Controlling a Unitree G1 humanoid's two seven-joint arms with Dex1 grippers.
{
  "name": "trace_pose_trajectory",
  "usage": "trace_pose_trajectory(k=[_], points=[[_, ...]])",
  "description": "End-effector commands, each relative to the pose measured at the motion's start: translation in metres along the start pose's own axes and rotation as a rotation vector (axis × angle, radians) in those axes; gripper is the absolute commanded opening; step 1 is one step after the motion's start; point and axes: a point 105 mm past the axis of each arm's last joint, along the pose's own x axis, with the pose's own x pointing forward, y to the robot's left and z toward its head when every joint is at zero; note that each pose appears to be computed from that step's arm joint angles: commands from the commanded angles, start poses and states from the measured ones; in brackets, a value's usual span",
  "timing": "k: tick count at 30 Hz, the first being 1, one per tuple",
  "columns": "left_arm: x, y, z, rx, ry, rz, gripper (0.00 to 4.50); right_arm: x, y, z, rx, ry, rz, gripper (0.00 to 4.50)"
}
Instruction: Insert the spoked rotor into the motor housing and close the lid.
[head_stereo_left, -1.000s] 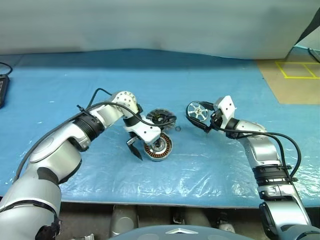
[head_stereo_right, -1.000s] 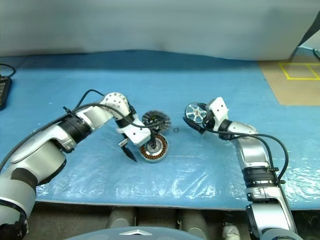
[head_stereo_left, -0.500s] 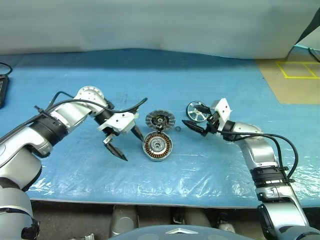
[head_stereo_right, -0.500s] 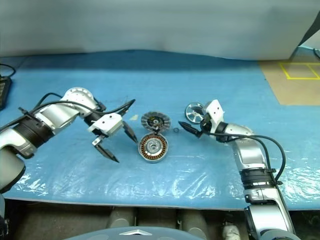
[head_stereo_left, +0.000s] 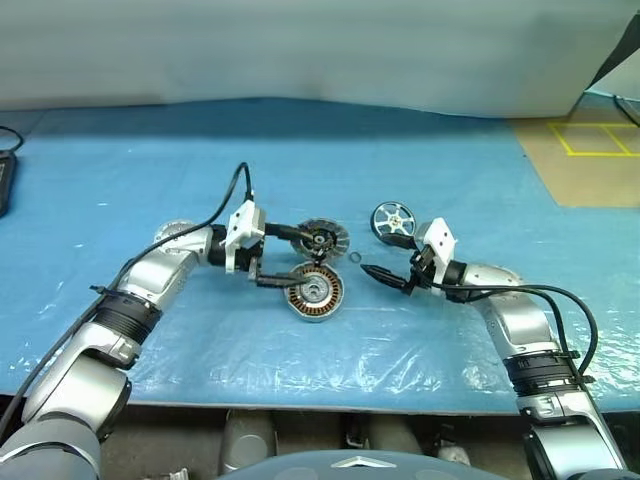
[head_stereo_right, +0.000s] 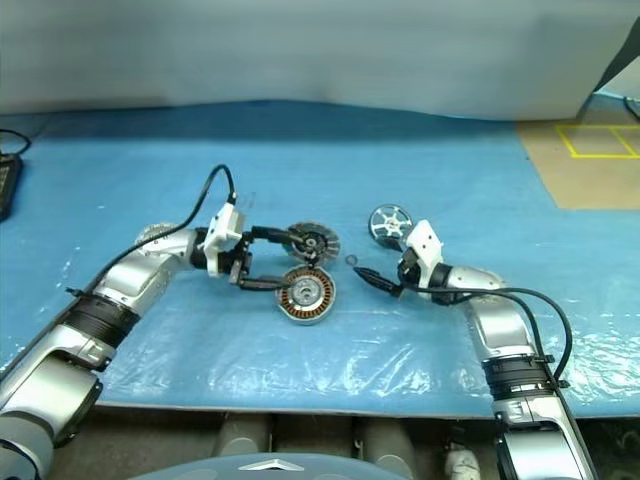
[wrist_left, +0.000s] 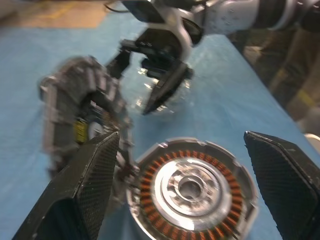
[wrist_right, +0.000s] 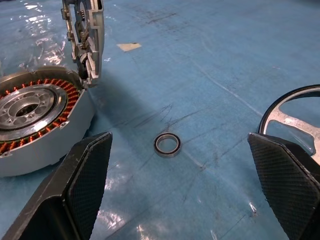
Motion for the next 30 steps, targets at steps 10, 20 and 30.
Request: trace_pose_trajectory(k=[10,20,30], points=[[-0.028,-0.005,0.011,-0.032,-0.064,0.225,4.19,0.015,0.01,0.003,-0.083,0.033,0.062,4.5],[-0.038,-0.024,0.009,-0.04,-0.061,0.189,4.19,0.03,0.003,-0.003,-0.063,0.053,0.053,4.5],[-0.037,-0.044,-0.011,0.006,0.029,0.148,4.19,0.042,0.004,-0.011,-0.046,0.073,0.048,4.5]])
